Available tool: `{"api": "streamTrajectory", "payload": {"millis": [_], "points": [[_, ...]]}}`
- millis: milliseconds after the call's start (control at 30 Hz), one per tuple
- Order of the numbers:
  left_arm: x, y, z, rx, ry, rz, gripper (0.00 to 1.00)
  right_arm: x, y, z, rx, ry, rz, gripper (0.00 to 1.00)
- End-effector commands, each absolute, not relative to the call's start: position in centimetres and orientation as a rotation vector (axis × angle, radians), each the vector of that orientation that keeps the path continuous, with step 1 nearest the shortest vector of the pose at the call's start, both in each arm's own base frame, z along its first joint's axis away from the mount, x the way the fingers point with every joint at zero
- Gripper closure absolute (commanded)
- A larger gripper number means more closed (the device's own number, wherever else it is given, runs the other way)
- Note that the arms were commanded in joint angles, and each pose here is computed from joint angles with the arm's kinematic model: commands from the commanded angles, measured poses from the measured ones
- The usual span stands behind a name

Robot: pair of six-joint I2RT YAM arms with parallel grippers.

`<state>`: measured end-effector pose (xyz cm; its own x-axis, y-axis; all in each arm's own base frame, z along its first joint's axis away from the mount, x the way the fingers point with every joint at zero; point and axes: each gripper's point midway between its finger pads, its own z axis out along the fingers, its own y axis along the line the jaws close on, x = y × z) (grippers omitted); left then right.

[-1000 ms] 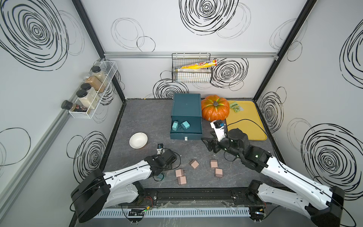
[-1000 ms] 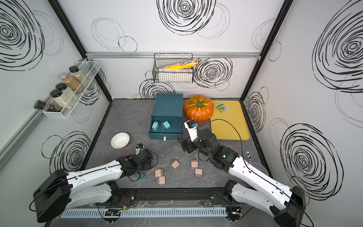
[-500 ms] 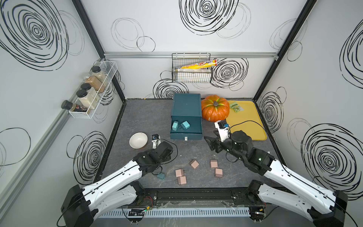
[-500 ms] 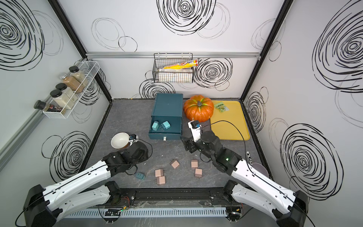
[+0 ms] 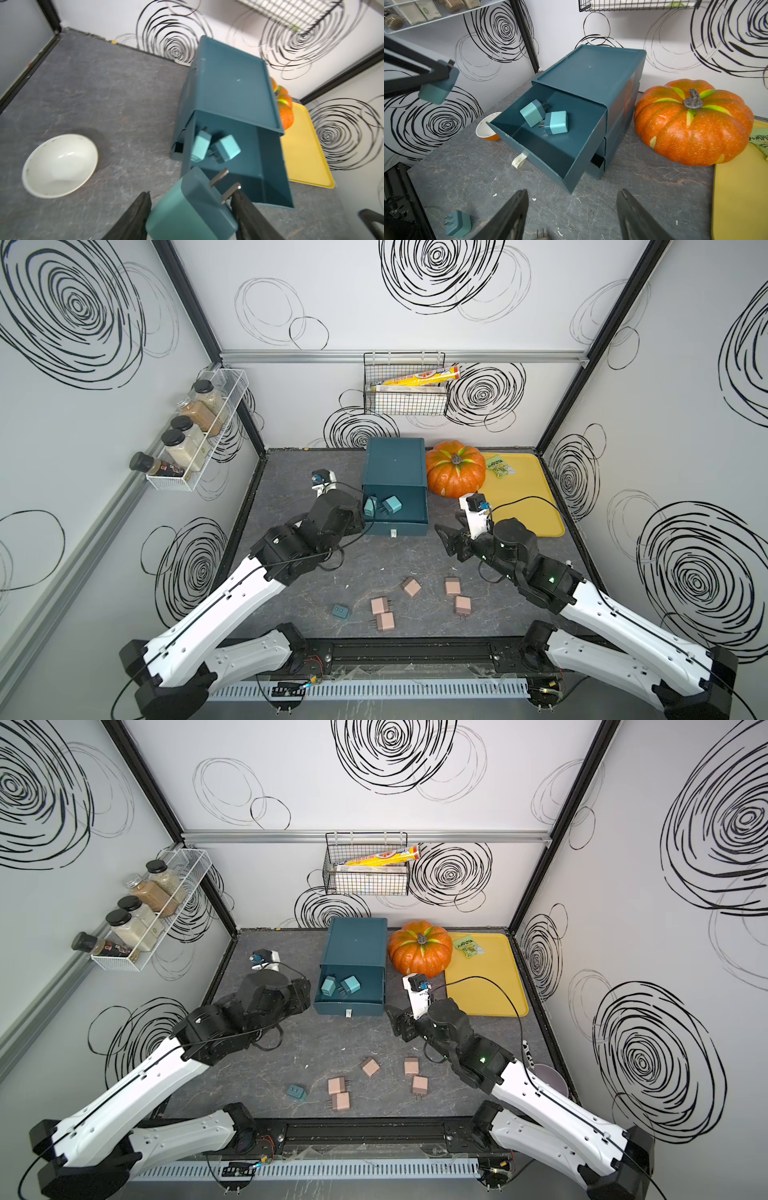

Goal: Place the plugs into the drawer by color
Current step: Place the plug in the drawer.

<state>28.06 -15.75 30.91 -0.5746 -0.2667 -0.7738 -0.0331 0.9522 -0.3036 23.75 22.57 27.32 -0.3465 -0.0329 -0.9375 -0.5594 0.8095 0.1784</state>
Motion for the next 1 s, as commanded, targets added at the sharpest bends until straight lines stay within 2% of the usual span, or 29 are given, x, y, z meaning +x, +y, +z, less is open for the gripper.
{"api": "streamTrajectory", "payload": {"millis": [0,200,333,667,833,967], "points": [[29.4,-21.2,31.0,0.030,2.188,-0.315,0.54,24.0,21.9,28.1,-0.399,1.836,0.576,0.29],[32.7,-27.4,28.1,0.234,2.289,-0.279,0.57,23.8,21.1,28.8,-0.369,1.805,0.575,0.29],[34.0,-29.0,25.5,0.279,2.352,-0.262,0.57,23.7,20.9,29.1,-0.360,1.790,0.579,0.29],[35.9,-27.9,21.4,0.206,2.454,-0.143,0.52,24.0,21.2,28.5,-0.373,1.812,0.566,0.29],[36.3,-27.9,20.2,0.206,2.484,-0.113,0.43,24.1,21.5,28.3,-0.381,1.822,0.563,0.29],[36.6,-27.6,20.0,0.185,2.481,-0.082,0.39,24.2,21.6,28.0,-0.388,1.830,0.555,0.29]]}}
